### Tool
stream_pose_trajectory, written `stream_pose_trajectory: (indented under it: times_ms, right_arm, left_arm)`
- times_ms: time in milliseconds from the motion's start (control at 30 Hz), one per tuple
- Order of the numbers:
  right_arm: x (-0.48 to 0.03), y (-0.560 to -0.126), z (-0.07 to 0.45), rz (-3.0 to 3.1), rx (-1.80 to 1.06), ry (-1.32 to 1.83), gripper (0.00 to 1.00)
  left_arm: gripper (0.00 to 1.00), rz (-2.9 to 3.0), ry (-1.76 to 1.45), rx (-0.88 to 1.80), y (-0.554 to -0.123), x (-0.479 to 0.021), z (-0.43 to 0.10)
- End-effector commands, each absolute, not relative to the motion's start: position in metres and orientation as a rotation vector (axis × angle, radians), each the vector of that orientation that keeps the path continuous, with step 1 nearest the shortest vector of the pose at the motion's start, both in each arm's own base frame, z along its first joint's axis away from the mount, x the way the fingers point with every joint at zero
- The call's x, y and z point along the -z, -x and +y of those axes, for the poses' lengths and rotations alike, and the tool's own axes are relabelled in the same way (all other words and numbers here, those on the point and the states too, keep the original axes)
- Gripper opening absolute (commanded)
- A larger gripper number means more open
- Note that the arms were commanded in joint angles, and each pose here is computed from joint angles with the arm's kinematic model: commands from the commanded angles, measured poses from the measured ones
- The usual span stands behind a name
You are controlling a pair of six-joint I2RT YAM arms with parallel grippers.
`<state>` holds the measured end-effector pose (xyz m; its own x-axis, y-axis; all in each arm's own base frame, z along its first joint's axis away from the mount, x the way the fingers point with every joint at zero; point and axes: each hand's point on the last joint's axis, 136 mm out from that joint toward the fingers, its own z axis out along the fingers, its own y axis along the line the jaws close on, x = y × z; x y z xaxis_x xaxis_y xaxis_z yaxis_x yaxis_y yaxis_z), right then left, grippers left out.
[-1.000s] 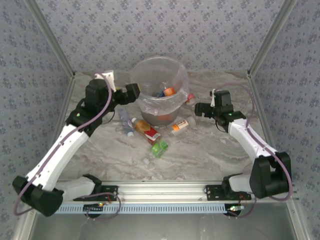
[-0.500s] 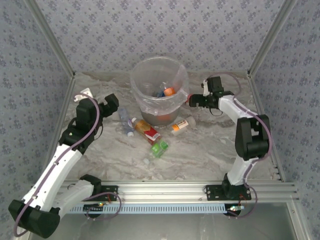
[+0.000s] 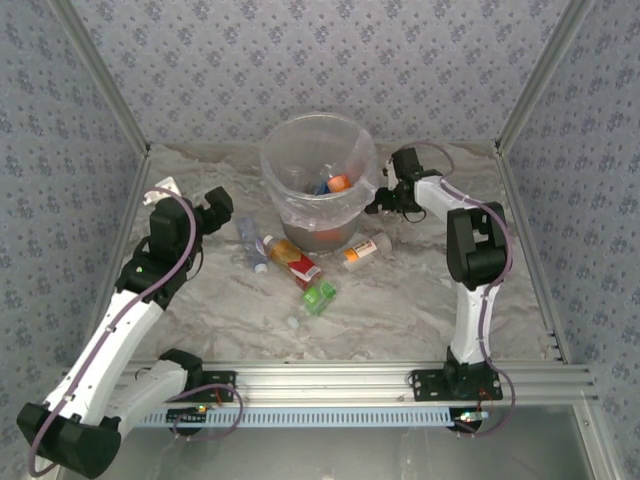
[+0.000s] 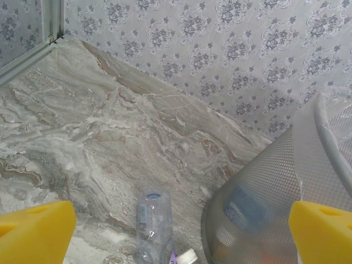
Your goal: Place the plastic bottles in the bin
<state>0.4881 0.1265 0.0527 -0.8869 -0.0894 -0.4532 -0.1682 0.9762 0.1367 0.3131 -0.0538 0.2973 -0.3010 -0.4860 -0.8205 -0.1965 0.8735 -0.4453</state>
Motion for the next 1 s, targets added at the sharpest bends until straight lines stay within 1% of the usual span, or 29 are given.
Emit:
stream_pose_trajectory:
  times_ms: [0, 167, 300, 400, 700, 867, 967]
  right_arm:
    - [-0.045, -0.495, 0.131, 2.699, -0.201, 0.237, 0.98]
    - [-0.037, -0.506, 0.136, 2.726, -0.150, 0.191, 0.98]
    - [-0.031, -0.516, 0.134, 2.723, -0.075, 0.144, 0.95]
    - [-0.026, -0.519, 0.137, 2.728, -0.050, 0.151, 0.94]
    - [-0.022, -0.516, 0.136, 2.706, 0.088, 0.180, 0.85]
    - [-0.027, -0.517, 0.136, 2.680, 0.064, 0.146, 0.78]
    - [-0.031, -0.517, 0.136, 2.665, 0.045, 0.135, 0.75]
  left_arm:
    - [0.99, 1.880, 0.541, 0.299, -0.312, -0.294, -0.048]
    - [0.99, 1.892, 0.551, 0.322, -0.312, -0.289, -0.049]
    - [0.99, 1.906, 0.551, 0.337, -0.314, -0.285, -0.051]
    - [1.00, 1.910, 0.555, 0.344, -0.316, -0.284, -0.052]
    - [1.00, 1.937, 0.554, 0.371, -0.320, -0.278, -0.058]
    - [0.99, 1.941, 0.564, 0.380, -0.322, -0.277, -0.059]
    - [1.00, 1.939, 0.582, 0.374, -0.322, -0.275, -0.057]
